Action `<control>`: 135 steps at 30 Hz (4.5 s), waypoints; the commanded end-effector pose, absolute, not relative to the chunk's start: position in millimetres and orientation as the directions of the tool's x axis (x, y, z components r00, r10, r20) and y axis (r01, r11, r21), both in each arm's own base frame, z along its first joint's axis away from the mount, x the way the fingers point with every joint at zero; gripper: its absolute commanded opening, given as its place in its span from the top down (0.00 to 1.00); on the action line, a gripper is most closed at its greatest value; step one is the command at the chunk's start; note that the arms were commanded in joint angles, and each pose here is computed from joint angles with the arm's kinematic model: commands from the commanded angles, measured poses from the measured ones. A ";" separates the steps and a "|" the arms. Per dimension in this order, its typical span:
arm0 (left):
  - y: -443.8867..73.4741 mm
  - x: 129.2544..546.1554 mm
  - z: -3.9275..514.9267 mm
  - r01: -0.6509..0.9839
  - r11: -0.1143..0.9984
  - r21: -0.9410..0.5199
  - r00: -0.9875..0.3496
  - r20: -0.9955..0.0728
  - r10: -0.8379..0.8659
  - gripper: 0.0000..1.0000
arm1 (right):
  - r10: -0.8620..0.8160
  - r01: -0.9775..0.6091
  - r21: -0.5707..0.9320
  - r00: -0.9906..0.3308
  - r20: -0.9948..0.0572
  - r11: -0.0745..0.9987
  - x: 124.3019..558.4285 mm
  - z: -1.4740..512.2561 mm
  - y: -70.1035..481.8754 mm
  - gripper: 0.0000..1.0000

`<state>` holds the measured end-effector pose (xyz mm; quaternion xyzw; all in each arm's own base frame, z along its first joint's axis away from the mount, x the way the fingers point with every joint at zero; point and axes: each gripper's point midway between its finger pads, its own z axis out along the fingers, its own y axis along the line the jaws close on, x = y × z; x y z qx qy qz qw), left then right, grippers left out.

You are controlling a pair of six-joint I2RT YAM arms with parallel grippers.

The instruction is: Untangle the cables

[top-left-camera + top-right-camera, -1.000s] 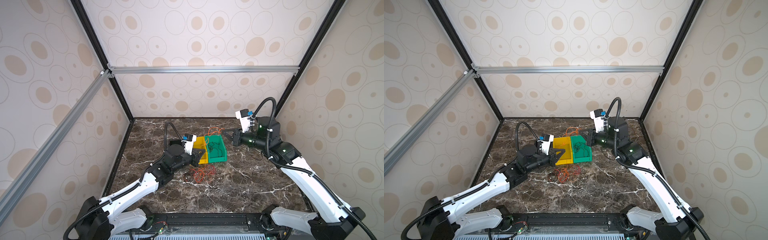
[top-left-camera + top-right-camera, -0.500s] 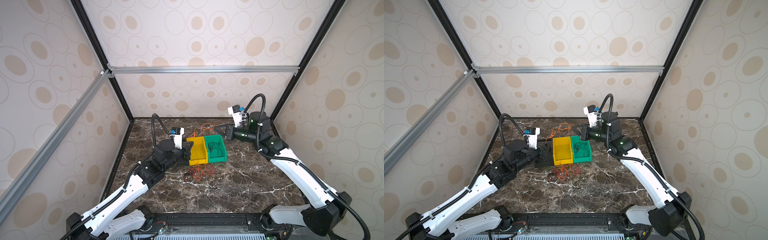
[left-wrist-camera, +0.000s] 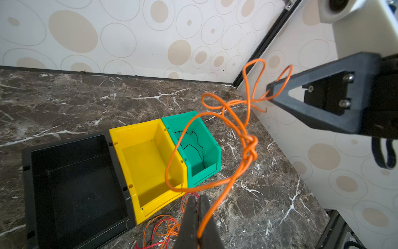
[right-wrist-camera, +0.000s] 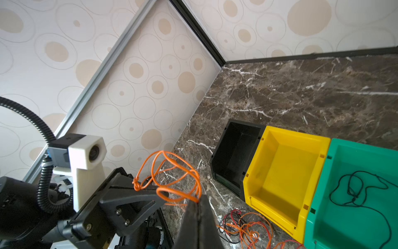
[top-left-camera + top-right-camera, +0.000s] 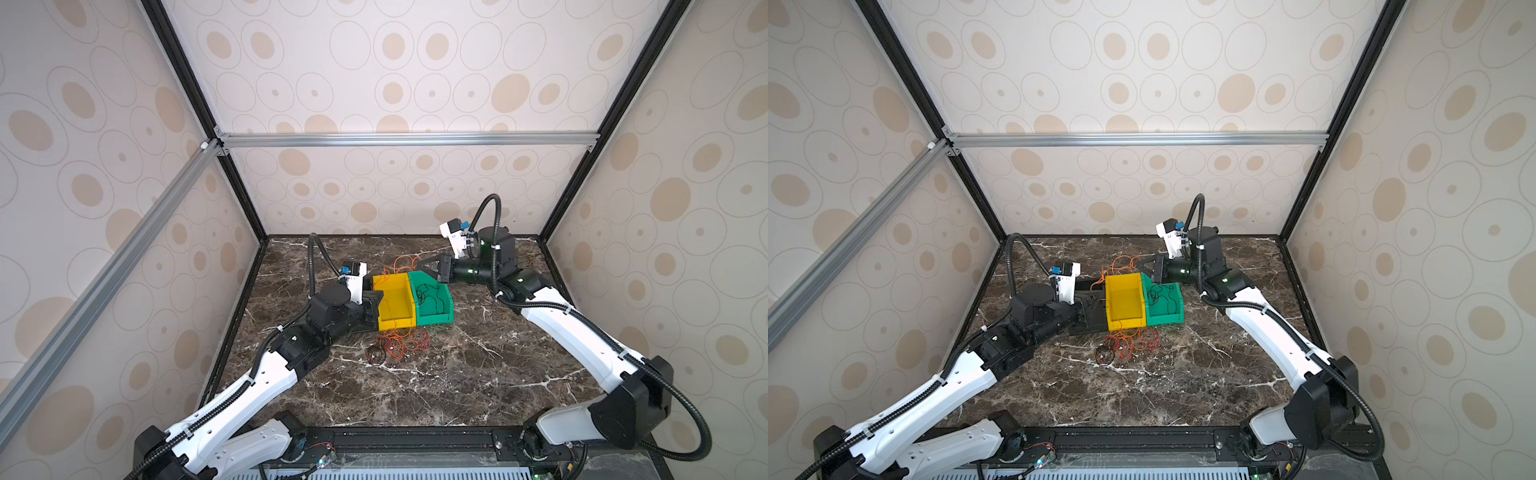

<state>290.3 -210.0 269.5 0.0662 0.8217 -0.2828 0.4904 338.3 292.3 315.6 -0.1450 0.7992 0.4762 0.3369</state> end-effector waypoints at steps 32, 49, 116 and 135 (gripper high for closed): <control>-158.7 290.9 243.4 0.329 0.844 -0.424 -0.564 -0.805 -0.185 0.33 | -0.047 -0.621 0.606 -0.717 -0.696 0.497 331.4 310.3 361.7 1.00; -201.7 288.7 309.4 0.647 0.674 -0.356 -0.345 -0.925 -0.157 0.32 | -0.076 -0.632 0.650 -0.739 -0.670 0.422 302.4 326.4 358.5 1.00; -188.6 294.9 358.1 0.596 0.697 -0.400 -0.294 -0.916 -0.273 1.00 | -0.267 -0.655 0.492 -0.717 -0.644 0.574 315.9 105.8 352.6 0.47; -179.8 281.6 358.1 0.591 0.689 -0.420 -0.274 -0.908 -0.318 1.00 | -0.169 -0.669 0.391 -0.611 -0.773 0.633 326.5 193.9 333.0 1.00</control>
